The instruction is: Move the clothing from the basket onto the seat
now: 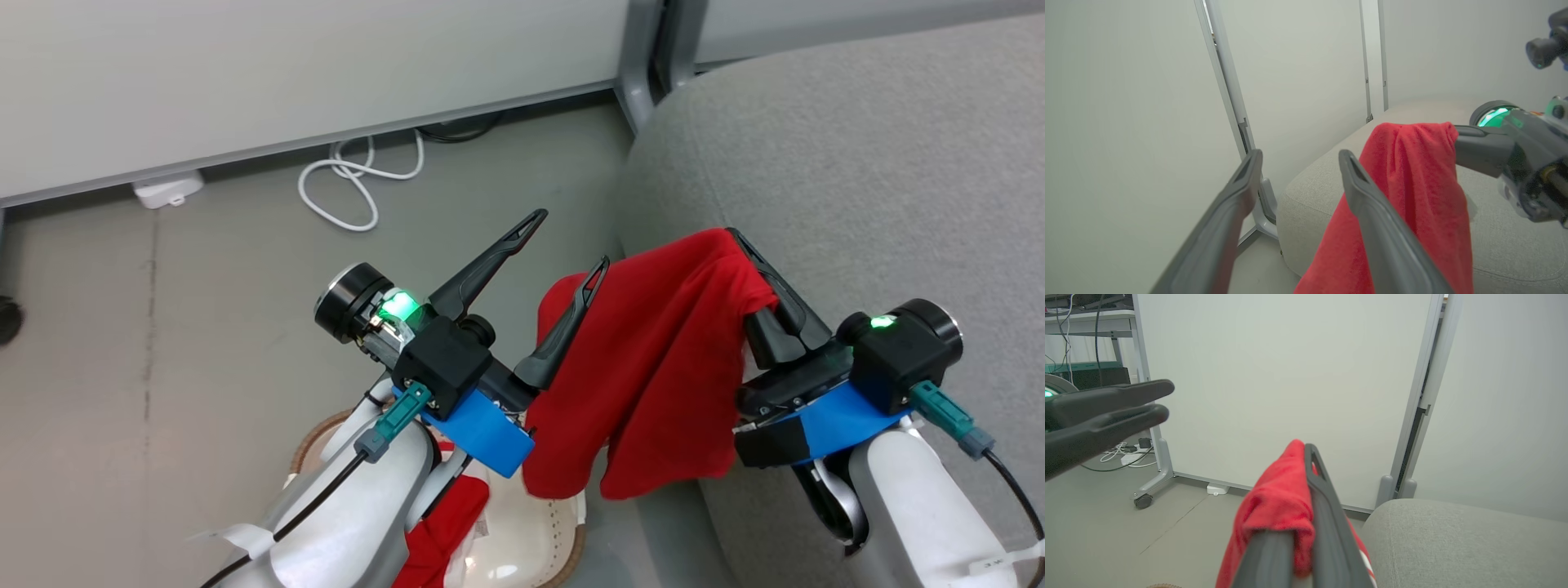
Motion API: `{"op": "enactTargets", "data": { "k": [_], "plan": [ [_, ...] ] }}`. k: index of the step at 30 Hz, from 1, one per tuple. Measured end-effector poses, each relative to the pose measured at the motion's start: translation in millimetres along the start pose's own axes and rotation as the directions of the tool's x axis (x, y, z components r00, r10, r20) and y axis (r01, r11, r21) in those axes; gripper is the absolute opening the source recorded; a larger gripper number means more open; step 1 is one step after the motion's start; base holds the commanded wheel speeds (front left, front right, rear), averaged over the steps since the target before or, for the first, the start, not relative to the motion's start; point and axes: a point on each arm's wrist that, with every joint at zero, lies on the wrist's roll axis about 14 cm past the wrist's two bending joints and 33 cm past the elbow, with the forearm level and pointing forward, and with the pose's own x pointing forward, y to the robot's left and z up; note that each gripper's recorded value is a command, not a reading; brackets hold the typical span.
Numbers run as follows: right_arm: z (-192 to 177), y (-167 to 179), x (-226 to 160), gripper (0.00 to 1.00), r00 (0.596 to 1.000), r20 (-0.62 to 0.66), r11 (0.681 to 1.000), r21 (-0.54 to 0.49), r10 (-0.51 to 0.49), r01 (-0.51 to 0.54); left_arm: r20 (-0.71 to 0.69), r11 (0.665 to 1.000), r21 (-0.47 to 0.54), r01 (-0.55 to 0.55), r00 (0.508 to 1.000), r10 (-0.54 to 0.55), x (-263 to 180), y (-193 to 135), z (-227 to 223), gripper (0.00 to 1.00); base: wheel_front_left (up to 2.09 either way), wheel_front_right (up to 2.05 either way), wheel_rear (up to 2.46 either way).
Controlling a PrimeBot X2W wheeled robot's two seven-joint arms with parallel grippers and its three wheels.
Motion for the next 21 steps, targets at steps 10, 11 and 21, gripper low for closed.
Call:
{"op": "enactTargets", "data": {
  "k": [10, 11, 21],
  "plan": [
    [-1.4, -50.4, -26.2, 0.0, 0.985, -0.014, 0.985, -0.025, -0.171, 0.171, 0.0, 0.993, -0.033, 0.112, 0.994, -0.112, 26.2, -25.6, -16.0, 1.0, 0.0, 0.0, 0.0],
    [-1.0, -55.3, -29.2, 0.0, 0.982, -0.014, 0.982, -0.027, -0.188, 0.188, -0.001, 0.992, -0.037, 0.123, 0.992, -0.123, 28.1, -28.5, -17.5, 1.0, 0.0, 0.0, 0.0],
    [4.1, -97.1, -62.6, 0.0, 0.941, -0.015, 0.939, -0.062, -0.339, 0.337, 0.01, 0.977, -0.055, 0.205, 0.979, -0.204, 44.3, -50.6, -22.6, 1.0, 0.0, 0.0, 0.0]
  ]
}}
